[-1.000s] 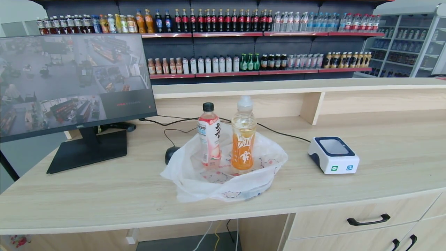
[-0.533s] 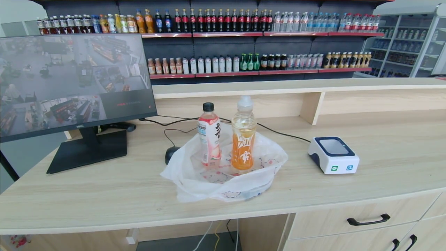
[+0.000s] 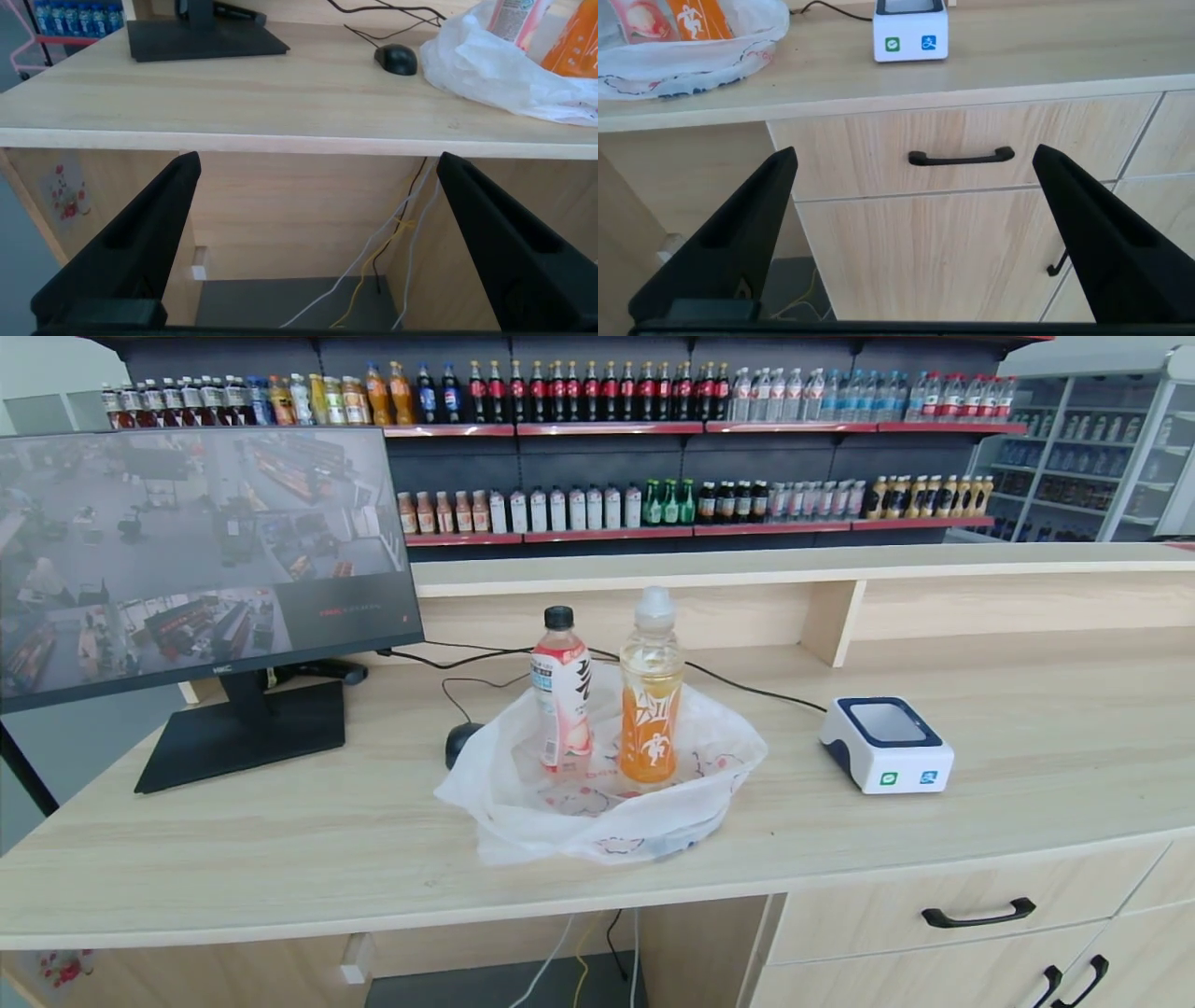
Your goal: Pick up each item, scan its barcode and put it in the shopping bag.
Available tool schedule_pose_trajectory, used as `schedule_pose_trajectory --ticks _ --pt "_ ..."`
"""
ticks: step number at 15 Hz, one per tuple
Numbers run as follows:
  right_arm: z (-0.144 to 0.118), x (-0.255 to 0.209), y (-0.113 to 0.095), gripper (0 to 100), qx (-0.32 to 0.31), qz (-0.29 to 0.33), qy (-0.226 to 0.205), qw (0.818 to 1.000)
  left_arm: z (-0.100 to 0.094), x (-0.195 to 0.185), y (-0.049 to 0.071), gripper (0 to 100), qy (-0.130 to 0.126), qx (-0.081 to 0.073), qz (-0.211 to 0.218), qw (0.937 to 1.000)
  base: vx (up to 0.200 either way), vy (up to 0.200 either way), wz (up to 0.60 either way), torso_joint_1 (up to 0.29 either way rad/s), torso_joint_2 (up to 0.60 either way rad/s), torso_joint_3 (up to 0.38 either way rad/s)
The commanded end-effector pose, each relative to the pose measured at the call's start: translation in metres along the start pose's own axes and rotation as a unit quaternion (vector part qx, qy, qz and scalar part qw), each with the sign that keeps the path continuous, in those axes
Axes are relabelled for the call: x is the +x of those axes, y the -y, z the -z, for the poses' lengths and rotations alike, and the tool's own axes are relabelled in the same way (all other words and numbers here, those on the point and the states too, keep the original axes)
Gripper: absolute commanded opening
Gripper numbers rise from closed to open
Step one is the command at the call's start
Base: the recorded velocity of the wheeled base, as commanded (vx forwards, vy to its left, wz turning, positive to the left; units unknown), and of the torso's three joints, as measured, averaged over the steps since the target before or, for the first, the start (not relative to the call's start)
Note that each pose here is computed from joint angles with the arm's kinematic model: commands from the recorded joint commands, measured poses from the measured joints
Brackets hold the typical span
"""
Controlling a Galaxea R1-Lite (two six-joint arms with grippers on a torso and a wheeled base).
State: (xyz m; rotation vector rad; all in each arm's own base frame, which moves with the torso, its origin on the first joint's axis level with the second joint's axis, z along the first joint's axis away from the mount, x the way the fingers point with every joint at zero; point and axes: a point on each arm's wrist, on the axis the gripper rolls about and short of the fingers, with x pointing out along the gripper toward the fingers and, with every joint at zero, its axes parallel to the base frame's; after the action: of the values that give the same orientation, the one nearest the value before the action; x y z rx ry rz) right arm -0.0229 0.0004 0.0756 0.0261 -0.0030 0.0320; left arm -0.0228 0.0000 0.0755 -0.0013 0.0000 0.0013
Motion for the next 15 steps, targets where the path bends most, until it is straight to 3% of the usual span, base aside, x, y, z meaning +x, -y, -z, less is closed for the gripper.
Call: schedule_pose_trajectory --ticks 1,15 --pt "-0.0002 0.0001 0.0000 100 0.000 0.000 0.000 1.000 0.0001 0.0000 0.0000 100 0.000 0.000 0.000 1.0000 0.000 -0.200 0.00 -0.036 -0.02 0.007" --pt "-0.0002 0.0001 0.0000 100 0.000 0.000 0.000 1.000 0.0001 0.0000 0.0000 100 0.000 -0.001 0.000 1.0000 0.000 -0.200 0.00 0.005 0.00 0.002"
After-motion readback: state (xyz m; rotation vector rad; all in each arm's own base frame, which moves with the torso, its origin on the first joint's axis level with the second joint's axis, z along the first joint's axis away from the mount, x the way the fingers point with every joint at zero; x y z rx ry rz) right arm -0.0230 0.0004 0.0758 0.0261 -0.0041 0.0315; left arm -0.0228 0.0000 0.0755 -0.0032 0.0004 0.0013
